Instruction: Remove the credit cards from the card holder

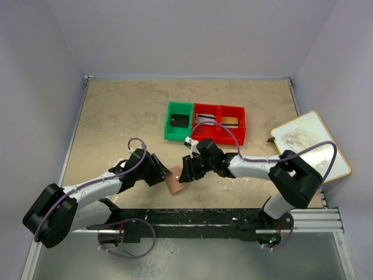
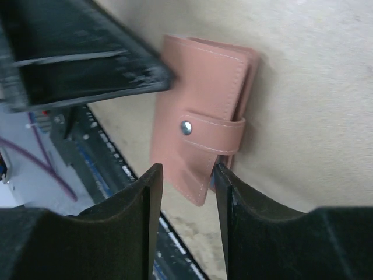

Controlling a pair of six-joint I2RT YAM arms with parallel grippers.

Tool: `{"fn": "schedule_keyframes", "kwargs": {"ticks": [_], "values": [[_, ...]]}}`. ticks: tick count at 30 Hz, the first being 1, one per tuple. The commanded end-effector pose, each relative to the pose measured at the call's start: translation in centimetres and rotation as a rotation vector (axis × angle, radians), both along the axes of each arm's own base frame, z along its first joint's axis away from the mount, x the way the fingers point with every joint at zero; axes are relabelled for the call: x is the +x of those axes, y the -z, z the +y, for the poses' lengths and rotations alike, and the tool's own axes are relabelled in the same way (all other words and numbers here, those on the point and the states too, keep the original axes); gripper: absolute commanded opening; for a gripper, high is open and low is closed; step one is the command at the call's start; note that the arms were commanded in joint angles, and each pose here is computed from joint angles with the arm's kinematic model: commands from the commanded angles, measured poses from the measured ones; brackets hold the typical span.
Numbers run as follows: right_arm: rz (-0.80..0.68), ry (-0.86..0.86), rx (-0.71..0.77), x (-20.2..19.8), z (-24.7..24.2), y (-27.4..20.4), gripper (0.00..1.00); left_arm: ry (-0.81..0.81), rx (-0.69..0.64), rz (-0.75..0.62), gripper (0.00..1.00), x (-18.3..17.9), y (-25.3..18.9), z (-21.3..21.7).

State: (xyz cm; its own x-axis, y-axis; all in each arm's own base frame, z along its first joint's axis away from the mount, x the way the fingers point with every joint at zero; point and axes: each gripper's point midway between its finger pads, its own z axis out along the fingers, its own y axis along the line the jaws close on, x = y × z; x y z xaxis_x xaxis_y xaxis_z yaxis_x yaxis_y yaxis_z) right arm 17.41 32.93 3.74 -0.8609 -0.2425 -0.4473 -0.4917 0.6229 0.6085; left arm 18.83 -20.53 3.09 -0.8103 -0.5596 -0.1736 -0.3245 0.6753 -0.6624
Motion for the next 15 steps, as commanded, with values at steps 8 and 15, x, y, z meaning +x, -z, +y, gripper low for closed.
{"fn": "schedule_keyframes", "kwargs": {"ticks": [8, 15], "values": [[-0.230, 0.171, -0.191, 4.4, -1.5, -3.6, 0.43, 0.035, 0.109, -0.066, 0.33, 2.9, -0.8, -0.3], [-0.244, 0.116, -0.236, 3.2, 1.6, -2.8, 0.41, 0.044, 0.125, -0.061, 0.29, 2.6, -0.5, 0.0]]}}
